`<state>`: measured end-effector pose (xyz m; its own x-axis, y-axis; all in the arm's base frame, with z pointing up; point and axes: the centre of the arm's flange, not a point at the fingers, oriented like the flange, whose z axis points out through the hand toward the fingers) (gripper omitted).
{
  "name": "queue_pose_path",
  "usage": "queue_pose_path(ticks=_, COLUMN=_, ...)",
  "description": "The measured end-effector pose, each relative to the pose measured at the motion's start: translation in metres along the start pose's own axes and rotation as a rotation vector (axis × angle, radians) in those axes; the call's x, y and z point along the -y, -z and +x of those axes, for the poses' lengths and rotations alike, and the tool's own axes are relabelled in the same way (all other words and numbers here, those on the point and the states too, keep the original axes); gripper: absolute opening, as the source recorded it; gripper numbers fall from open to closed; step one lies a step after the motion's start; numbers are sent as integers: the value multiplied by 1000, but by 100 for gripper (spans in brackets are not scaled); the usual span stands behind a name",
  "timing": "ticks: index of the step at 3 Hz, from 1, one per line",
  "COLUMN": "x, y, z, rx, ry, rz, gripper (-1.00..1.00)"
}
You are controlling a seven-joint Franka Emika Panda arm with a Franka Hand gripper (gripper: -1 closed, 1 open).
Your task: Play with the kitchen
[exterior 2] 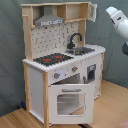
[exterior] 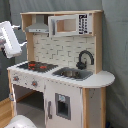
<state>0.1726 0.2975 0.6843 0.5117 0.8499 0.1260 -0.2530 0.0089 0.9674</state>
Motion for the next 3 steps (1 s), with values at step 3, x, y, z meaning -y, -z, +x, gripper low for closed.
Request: queue_pose_path(ticks=3, x=-1, y=-26, z=-19, rx=161, ry=-212, rz=-49, gripper=100)
